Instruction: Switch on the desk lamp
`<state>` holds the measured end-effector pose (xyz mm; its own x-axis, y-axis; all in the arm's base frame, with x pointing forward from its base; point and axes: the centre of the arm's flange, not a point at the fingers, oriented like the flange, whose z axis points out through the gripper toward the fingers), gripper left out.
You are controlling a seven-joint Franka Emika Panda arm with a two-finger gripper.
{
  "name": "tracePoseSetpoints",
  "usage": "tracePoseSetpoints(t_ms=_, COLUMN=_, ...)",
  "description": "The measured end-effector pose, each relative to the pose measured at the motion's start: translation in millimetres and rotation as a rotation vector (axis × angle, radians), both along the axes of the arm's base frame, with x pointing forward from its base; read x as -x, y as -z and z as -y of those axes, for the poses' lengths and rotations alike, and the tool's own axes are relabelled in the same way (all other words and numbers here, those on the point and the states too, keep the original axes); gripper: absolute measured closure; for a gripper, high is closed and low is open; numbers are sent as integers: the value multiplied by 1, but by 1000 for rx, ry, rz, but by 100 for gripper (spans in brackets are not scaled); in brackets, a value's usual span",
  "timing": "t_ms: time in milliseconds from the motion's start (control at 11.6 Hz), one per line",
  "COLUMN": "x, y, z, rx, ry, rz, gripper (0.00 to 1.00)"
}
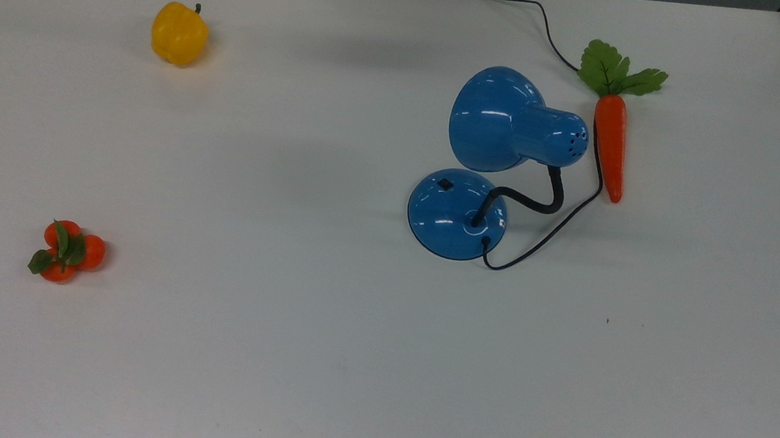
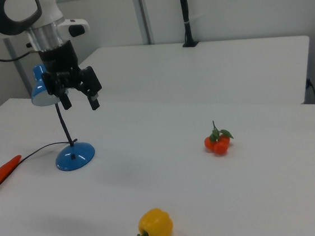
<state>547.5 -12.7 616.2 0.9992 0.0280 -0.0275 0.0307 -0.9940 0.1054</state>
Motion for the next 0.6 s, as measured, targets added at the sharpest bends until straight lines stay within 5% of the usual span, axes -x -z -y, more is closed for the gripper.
tracePoseSetpoints(t_ms=602, x=-1, y=4, z=-2, rx=0, ry=-1, rz=-7, gripper=0)
